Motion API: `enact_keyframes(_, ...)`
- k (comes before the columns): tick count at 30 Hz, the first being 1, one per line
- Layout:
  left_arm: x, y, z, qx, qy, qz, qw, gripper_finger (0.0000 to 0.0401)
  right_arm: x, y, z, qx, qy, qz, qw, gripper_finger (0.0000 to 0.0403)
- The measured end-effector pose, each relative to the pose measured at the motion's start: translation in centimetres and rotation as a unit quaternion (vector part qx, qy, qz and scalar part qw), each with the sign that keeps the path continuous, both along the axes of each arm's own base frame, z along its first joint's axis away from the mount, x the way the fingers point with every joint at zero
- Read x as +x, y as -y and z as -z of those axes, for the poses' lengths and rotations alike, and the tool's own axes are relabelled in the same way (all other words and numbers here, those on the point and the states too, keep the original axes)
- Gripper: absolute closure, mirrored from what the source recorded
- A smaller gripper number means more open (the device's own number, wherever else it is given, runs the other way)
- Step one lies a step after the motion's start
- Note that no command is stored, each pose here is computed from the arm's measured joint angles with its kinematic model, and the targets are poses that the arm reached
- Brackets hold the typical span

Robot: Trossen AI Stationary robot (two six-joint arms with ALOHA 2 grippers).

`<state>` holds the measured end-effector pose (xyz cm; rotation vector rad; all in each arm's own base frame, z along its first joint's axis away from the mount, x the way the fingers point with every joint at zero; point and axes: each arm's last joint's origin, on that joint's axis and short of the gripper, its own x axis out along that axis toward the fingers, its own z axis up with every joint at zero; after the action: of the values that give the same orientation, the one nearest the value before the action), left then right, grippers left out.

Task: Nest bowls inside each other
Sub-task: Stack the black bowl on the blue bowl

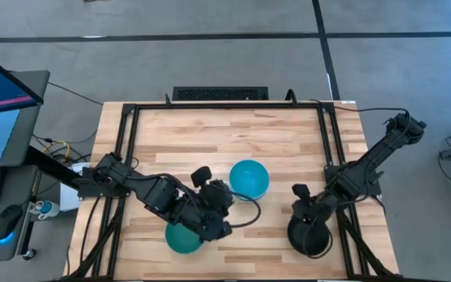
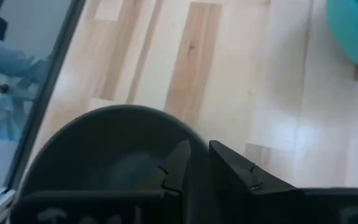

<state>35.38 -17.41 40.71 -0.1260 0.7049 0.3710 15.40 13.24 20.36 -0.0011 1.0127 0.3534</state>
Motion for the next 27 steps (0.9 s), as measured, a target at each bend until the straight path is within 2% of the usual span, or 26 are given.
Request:
enact_keyframes(6,0.1,1.6,-0.5,0.023,0.018,0.081,0.996,0.0296,0.4,-0.4,-0.4,0.043,0.014,0.035,0.998,0.0321)
enact_keyframes(11,0.4,2.6,-1.0,0.009,0.037,0.149,0.988,0.0296,0.6,-0.6,-0.5,0.054,0.024,0.036,0.998,0.0321)
enact_keyframes(18,2.1,3.7,-0.8,-0.009,0.118,0.172,0.978,0.0296,0.6,-0.6,-0.5,0.048,0.028,0.025,0.998,0.0321)
enact_keyframes(21,3.2,4.1,0.3,-0.013,0.155,0.152,0.976,0.0296,0.3,-0.9,-0.5,0.04,0.032,-0.001,0.999,0.0321)
enact_keyframes(27,4.9,5.0,5.3,-0.04,0.173,0.15,0.973,0.0296,-0.8,-1.6,-0.3,0.028,0.019,-0.034,0.999,0.0321)
